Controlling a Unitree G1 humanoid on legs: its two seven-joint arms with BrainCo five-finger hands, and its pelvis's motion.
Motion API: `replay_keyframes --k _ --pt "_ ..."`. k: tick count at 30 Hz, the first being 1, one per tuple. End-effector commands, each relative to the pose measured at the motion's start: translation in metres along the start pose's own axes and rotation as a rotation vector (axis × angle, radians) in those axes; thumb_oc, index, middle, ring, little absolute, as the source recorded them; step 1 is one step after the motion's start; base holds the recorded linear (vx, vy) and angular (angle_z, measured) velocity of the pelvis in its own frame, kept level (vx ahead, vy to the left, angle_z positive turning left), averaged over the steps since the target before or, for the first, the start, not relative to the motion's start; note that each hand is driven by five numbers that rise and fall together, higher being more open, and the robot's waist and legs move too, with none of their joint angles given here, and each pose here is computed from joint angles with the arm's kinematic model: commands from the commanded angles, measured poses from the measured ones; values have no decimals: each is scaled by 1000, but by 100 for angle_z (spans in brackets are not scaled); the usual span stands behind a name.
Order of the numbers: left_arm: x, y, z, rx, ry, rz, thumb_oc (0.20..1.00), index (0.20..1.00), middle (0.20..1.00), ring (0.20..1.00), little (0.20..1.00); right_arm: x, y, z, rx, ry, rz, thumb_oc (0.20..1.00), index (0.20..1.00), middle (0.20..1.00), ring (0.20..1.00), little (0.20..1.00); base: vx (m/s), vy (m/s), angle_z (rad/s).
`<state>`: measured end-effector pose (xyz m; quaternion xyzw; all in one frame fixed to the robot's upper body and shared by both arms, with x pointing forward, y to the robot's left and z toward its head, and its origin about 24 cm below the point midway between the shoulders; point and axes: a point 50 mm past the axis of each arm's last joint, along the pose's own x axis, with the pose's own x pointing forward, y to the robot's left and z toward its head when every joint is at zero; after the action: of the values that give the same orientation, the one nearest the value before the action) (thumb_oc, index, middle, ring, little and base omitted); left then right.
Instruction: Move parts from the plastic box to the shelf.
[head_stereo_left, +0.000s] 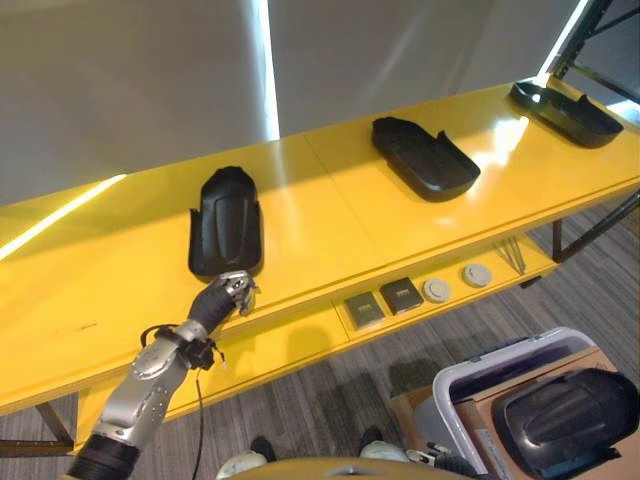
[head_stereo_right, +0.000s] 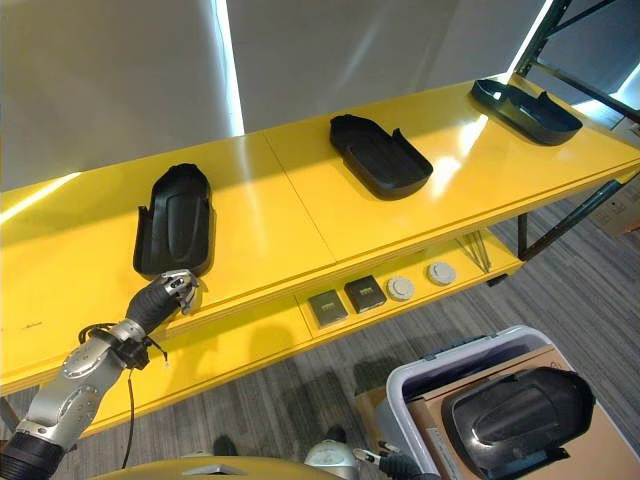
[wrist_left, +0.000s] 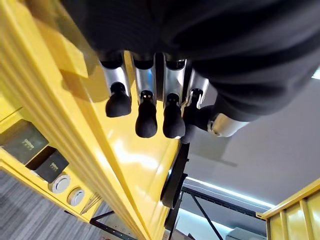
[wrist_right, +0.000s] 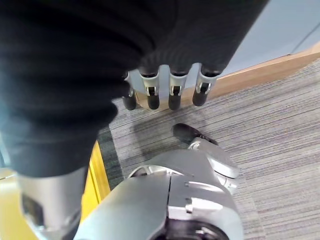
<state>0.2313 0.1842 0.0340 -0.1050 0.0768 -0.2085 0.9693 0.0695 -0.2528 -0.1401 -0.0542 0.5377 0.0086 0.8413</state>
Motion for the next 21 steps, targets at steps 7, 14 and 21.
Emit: replay_keyframes --k 7,14,21 --pt "8 10 17 76 -103 84 200 200 200 200 200 0 10 -8 -14 38 45 1000 1000 1000 1000 1000 2 -4 -4" --pt "17 12 24 92 -149 97 200 200 200 200 200 1 11 -8 -27 39 54 1000 1000 1000 1000 1000 4 -1 -5" --pt "32 6 33 89 -173 73 200 200 200 200 200 1 12 -7 -39 42 66 1000 1000 1000 1000 1000 0 0 0"
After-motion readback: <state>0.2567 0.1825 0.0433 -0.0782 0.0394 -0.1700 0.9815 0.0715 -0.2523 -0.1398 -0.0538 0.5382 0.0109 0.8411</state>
